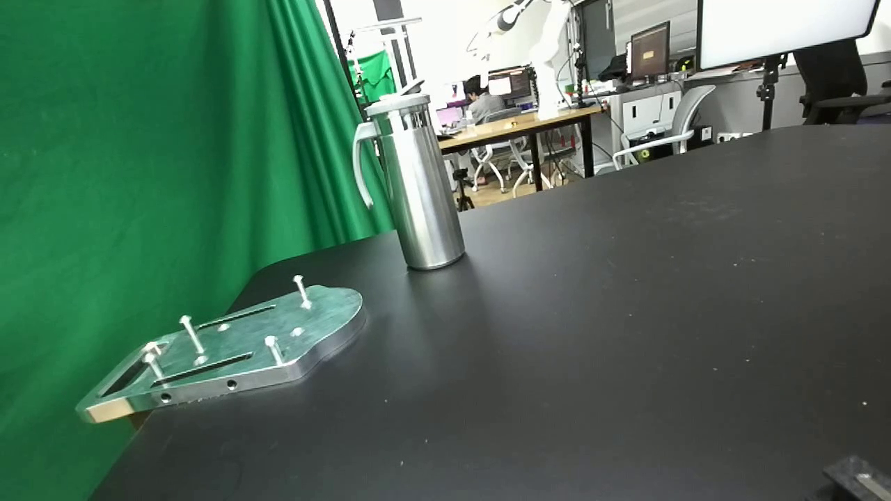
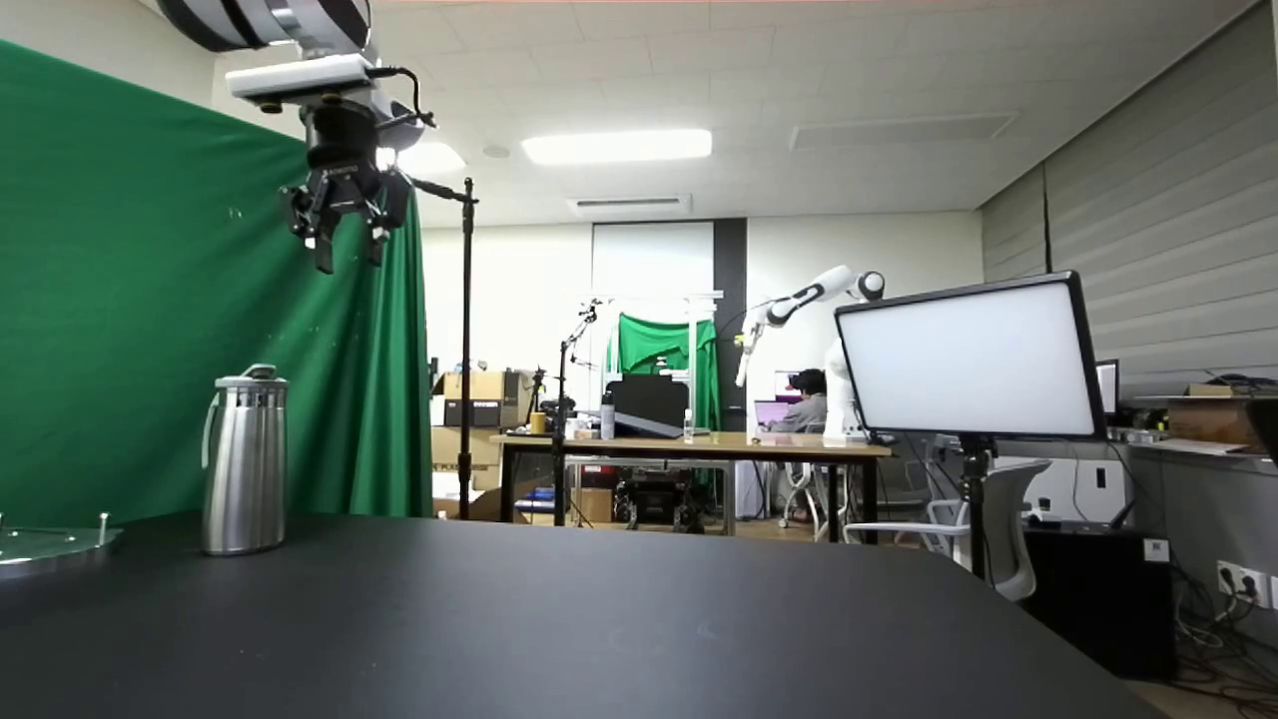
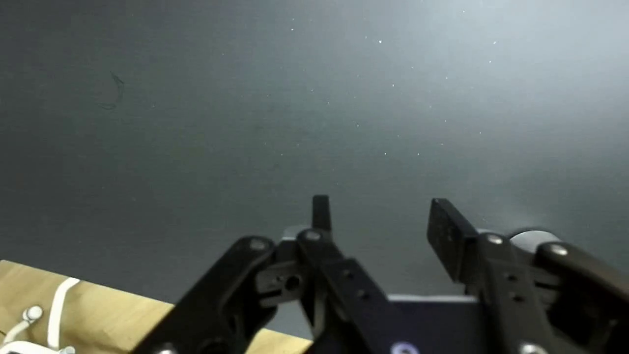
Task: Close the lid of the flask
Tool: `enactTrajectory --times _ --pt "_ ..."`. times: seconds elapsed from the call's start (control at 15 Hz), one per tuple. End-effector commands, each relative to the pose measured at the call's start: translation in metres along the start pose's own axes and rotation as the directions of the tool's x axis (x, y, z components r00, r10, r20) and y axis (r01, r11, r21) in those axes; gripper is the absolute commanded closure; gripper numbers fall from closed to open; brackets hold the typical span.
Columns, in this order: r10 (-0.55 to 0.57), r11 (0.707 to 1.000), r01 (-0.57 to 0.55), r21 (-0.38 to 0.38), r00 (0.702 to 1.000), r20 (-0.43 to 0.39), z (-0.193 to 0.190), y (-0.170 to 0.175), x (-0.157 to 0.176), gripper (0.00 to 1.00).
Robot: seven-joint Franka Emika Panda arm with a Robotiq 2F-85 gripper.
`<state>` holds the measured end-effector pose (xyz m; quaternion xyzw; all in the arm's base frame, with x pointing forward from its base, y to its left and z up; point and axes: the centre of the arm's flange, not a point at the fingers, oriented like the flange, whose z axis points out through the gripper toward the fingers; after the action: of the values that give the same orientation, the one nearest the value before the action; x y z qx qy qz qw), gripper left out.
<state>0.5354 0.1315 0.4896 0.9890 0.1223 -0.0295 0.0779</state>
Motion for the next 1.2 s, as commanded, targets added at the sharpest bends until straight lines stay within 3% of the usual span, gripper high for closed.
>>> enactTrajectory --times 0.0,0.13,0.6,0.67,0.87,1.13 --pt "-0.005 1.0 0.005 -0.001 1.0 0.007 0.004 -0.002 0.001 0.49" --pt "0.005 1.0 -0.005 0.0 1.0 0.015 0.007 0.004 -0.001 0.61" --pt "0.012 1.0 -0.012 0.0 1.0 0.012 0.006 0.008 -0.002 0.61" --pt "0.012 1.0 -0.012 -0.001 1.0 0.012 0.006 0.008 -0.002 0.86" --pt "-0.038 0.999 0.039 0.005 0.999 -0.027 -0.006 -0.024 0.039 1.0" --pt "-0.144 0.989 0.147 0.019 0.985 -0.099 -0.022 -0.092 0.073 1.0"
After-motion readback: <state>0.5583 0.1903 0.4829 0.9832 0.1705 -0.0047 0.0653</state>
